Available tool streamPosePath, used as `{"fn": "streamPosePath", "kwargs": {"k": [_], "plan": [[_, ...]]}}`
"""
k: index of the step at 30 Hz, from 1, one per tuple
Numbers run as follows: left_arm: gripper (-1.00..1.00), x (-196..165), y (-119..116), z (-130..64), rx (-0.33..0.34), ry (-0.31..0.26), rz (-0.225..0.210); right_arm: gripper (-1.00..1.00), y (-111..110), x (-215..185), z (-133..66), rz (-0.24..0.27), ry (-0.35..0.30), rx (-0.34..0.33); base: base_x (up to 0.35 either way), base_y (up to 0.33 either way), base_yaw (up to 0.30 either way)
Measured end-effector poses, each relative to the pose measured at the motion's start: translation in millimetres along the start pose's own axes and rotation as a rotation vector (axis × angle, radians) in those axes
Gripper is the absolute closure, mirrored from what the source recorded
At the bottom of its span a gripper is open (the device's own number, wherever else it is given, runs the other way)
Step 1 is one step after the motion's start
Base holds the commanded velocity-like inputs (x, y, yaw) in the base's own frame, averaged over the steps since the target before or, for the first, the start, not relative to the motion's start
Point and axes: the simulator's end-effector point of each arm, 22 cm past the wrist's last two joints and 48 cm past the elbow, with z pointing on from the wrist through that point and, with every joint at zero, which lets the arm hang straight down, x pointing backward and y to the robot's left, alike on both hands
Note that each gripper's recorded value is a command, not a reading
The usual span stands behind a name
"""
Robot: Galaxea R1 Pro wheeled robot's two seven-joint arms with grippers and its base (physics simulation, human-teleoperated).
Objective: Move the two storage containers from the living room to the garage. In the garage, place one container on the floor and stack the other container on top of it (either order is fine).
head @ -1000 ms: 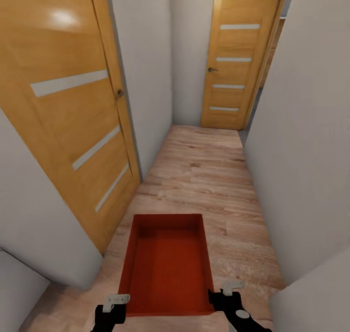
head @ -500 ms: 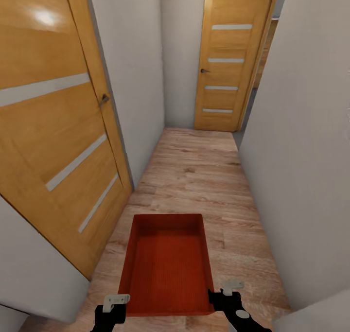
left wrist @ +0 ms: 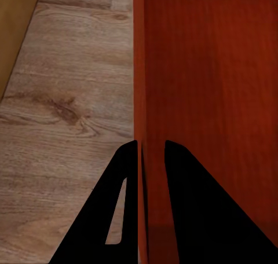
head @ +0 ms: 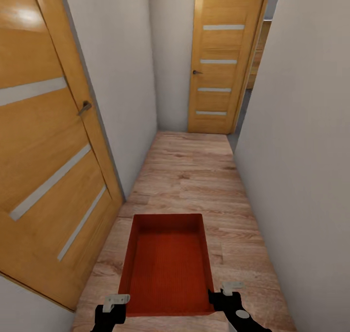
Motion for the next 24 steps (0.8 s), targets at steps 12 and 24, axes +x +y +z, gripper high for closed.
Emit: {"fn": "streamPosePath", "kwargs": {"k": [12,24], "plan": [[1.0,-1.6,-0.1,-0.1,0.0,-0.003,0.0,1.0,0.0,-1.6,-0.5,0.0,-0.003,0.0,0.343,0.0,-0.105],[1.0,-1.9,-0.1,-0.2,0.0,-0.004,-0.001,1.0,0.0,-2.1,-0.6,0.0,-0.004,0.0,0.343,0.0,-0.016]]}}
